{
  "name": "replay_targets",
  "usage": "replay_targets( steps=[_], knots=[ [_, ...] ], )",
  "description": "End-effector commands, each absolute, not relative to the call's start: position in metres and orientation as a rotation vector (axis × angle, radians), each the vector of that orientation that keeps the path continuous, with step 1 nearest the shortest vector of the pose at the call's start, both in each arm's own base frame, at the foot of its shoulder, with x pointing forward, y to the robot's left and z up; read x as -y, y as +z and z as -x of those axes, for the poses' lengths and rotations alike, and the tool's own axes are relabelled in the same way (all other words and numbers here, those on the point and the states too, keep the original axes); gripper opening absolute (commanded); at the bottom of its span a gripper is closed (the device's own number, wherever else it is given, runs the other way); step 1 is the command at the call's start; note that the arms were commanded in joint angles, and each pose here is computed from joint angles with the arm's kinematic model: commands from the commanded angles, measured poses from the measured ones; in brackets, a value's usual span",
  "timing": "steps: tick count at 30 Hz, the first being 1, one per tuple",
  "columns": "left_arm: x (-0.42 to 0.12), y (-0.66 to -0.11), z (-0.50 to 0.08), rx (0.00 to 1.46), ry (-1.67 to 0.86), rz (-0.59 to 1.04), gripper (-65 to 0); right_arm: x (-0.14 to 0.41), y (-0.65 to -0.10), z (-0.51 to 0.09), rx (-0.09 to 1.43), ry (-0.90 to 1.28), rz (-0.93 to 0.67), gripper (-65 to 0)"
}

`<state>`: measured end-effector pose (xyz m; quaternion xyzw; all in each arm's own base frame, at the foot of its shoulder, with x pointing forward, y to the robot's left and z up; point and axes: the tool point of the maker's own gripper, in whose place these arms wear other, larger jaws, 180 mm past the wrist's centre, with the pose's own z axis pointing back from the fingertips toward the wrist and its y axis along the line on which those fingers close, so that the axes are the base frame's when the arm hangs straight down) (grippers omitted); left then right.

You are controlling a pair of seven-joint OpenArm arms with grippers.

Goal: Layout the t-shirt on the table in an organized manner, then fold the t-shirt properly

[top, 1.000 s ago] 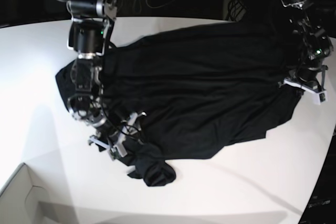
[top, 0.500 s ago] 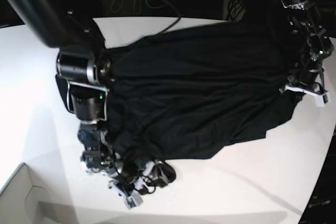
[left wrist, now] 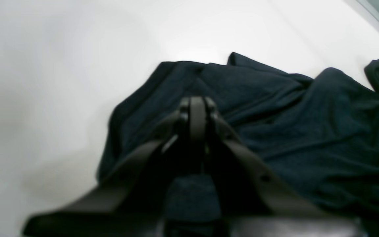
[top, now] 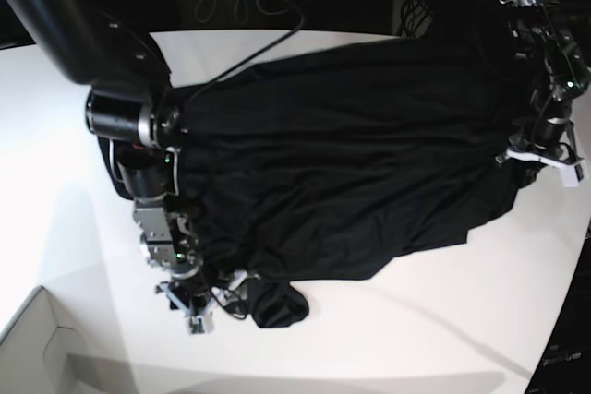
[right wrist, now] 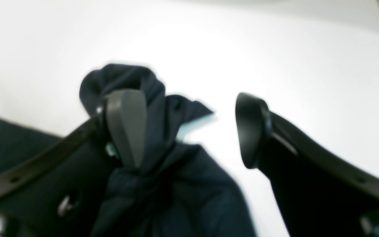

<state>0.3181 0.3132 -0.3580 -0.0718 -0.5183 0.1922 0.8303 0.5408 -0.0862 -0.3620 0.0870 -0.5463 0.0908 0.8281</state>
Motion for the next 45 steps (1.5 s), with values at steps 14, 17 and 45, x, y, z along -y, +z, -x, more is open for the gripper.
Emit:
replay_targets(
  steps=[14, 17, 45],
  knots=[
    [-0.320, -0.346, -0.320, 1.138, 0.395, 0.141, -65.0, 0.056, -0.357, -0.539, 1.190, 0.192, -0.241, -25.6],
    [-0.319, -0.348, -0.319, 1.133, 0.398, 0.142, -65.0, 0.056, -0.358, -0.539, 1.189, 0.190, -0.241, -38.1],
    [-0.328, -0.352, -0.311, 1.110, 0.381, 0.109, -65.0, 0.062, -0.352, -0.533, 1.240, 0.188, -0.214, -37.6]
  ],
)
